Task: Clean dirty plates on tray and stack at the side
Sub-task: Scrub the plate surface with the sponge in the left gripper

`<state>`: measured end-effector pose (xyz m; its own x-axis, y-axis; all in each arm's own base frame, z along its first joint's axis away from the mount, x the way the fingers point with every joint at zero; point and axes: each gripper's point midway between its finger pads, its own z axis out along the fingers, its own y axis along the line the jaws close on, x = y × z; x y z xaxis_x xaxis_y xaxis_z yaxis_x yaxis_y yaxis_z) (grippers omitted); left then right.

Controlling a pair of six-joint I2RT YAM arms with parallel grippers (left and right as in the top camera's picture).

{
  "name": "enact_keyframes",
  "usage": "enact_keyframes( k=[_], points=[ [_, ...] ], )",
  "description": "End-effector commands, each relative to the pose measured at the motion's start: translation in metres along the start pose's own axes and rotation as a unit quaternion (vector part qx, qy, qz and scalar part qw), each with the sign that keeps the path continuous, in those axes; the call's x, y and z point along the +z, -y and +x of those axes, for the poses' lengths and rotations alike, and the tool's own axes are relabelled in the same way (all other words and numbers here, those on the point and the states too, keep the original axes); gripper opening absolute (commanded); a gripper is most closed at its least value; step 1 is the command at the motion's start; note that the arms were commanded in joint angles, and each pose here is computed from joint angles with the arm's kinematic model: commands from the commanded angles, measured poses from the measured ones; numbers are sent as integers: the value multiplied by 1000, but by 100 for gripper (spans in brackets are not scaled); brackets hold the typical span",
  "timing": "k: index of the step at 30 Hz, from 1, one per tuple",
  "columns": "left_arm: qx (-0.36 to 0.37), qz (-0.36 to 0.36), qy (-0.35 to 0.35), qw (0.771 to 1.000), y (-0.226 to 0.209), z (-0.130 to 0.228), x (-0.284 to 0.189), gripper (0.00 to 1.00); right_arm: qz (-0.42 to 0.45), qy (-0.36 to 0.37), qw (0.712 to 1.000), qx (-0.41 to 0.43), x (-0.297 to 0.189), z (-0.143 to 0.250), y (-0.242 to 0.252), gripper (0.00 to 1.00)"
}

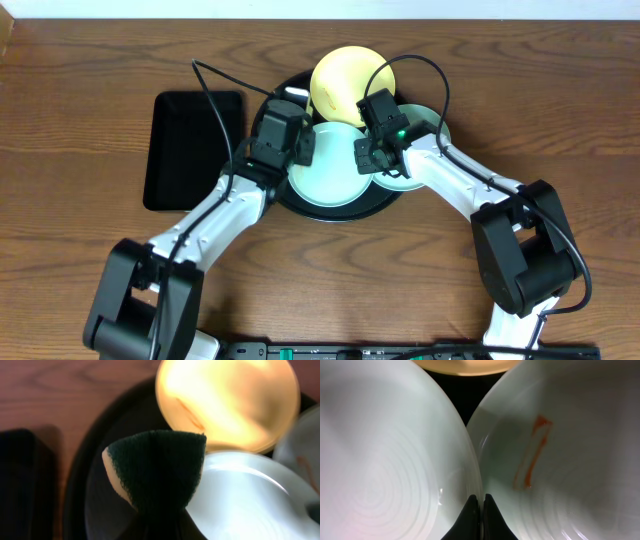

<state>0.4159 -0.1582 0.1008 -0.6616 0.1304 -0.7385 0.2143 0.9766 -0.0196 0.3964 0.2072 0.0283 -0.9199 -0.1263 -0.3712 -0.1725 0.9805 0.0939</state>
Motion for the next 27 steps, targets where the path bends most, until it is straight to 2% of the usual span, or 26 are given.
enact_keyframes(
  k=[1,5,13,27],
  points=[
    [10,19,-45,999,14,25,3,8,6,-9,1000,-10,6,3,4,1],
    [20,15,-99,995,15,56,11,8,6,-9,1000,-10,6,3,4,1],
    [16,11,-131,991,16,84,35,8,6,-9,1000,-10,6,3,4,1],
    [15,-2,-126,992,13,101,69,8,6,-9,1000,-10,6,3,4,1]
  ],
)
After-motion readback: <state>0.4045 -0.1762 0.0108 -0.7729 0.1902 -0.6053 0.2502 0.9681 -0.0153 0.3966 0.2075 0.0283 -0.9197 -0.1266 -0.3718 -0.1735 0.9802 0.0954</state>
